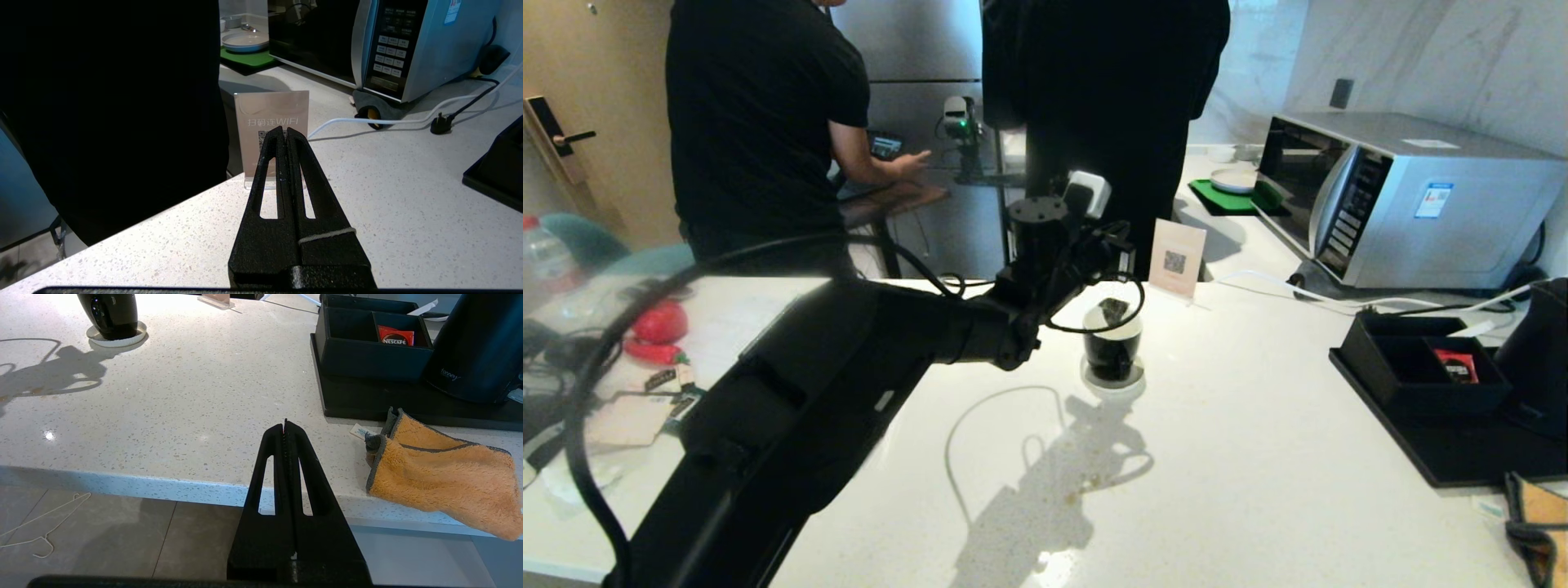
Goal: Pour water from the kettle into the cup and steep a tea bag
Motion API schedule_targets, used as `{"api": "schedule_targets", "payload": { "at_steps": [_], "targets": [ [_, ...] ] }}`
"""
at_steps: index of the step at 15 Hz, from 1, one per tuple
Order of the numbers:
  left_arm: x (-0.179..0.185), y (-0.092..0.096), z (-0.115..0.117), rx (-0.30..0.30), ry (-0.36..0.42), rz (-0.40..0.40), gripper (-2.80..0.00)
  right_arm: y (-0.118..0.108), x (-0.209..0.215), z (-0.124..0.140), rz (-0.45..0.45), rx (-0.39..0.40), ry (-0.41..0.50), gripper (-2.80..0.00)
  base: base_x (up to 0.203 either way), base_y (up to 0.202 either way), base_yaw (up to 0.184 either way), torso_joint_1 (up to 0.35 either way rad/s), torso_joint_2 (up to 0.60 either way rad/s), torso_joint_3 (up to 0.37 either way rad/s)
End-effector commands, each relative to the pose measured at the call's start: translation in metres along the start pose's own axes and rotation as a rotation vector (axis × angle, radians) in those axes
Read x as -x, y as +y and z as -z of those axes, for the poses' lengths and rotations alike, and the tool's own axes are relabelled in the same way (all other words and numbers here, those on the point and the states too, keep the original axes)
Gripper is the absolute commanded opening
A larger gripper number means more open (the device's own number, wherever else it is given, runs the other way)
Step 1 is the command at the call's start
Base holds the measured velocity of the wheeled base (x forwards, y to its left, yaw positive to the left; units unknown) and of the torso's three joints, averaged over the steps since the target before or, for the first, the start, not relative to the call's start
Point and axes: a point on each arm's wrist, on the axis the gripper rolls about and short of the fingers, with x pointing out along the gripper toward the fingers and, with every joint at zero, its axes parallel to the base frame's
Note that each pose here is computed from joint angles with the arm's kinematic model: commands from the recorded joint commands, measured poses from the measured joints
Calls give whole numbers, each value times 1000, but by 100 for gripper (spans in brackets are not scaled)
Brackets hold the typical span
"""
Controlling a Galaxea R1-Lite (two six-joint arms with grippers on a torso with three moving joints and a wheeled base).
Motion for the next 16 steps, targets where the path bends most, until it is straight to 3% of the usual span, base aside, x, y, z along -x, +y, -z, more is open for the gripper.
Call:
{"api": "schedule_targets", "payload": {
  "at_steps": [1,5,16],
  "targets": [
    [1,2,-3,-1,-10,-3,-280,0,0,0,0,1,2,-280,0,0,0,0,0,0],
    [1,6,2,-1,-1,-10,-280,0,0,0,0,1,2,-280,0,0,0,0,0,0],
    [-5,3,47,9,79,1,-280,0,0,0,0,1,1,-280,0,0,0,0,0,0]
  ]
}}
